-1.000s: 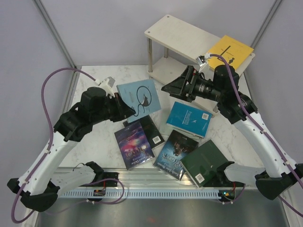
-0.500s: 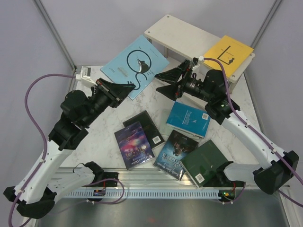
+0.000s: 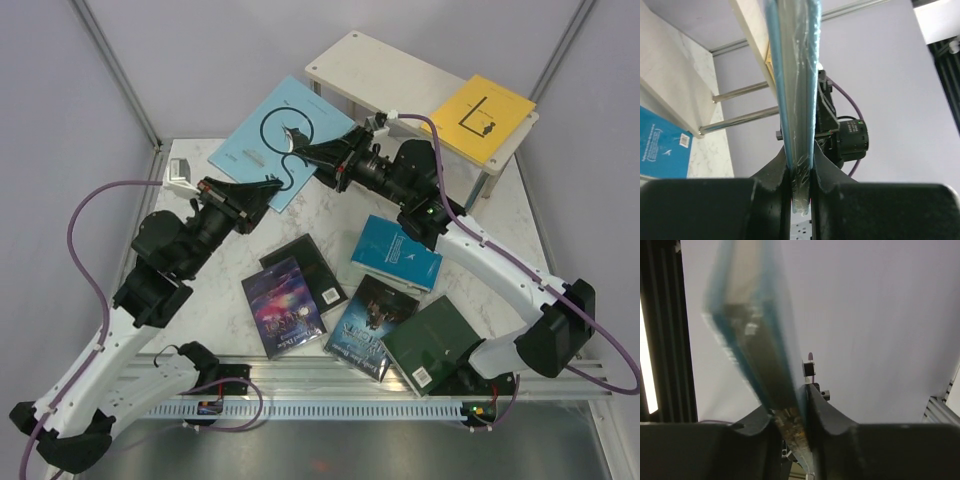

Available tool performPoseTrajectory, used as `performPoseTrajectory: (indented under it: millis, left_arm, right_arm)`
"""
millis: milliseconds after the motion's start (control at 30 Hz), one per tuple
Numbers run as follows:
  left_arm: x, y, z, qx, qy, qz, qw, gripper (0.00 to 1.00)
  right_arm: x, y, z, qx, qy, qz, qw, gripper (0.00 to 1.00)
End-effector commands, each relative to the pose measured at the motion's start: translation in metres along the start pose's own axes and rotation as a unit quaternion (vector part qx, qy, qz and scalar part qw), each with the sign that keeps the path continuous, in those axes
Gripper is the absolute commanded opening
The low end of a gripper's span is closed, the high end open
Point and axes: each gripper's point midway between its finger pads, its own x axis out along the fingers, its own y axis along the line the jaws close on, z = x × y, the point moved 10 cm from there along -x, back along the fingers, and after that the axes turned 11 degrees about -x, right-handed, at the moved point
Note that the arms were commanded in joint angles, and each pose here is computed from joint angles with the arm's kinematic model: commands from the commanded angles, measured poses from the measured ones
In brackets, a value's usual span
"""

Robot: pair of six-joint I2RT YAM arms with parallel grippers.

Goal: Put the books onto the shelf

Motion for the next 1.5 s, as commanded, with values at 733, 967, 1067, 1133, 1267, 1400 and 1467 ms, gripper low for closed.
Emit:
performPoseTrajectory:
  millis: [733, 967, 1067, 1133, 1267, 1400, 1467]
  left_arm:
    - [-0.054, -0.031, 0.017, 0.201, -0.008, 0.076, 0.977, 1.00]
    - [-0.054, -0.021, 0.018, 0.230, -0.004, 0.099, 0.968, 1.00]
    - [-0.048, -0.017, 0.018, 0.242, 0.006, 0.109, 0.964, 0.99]
    - [-0.042, -0.014, 0.017, 0.247, 0.013, 0.115, 0.962, 0.99]
    - [-0.036, -0.009, 0.015, 0.256, 0.029, 0.123, 0.958, 0.98]
    - [-0.034, -0.007, 0.014, 0.261, 0.035, 0.125, 0.956, 0.98]
    - [-0.035, -0.007, 0.015, 0.265, 0.035, 0.124, 0.956, 0.98]
  right_arm:
    - [-0.171, 0.096, 0.217, -0.173, -0.179, -0.104, 0.963, 0.00]
    - [-0.241, 0.070, 0.252, -0.117, -0.161, -0.191, 0.961, 0.00]
    - [-0.244, 0.054, 0.250, -0.092, -0.123, -0.197, 0.968, 0.00]
    - [-0.246, 0.045, 0.249, -0.083, -0.106, -0.201, 0.970, 0.00]
    - [-0.253, 0.021, 0.237, -0.039, -0.097, -0.270, 0.957, 0.00]
    - [-0.260, 0.008, 0.238, -0.068, -0.098, -0.337, 0.934, 0.00]
    - [-0.261, 0.009, 0.240, -0.086, -0.106, -0.349, 0.927, 0.00]
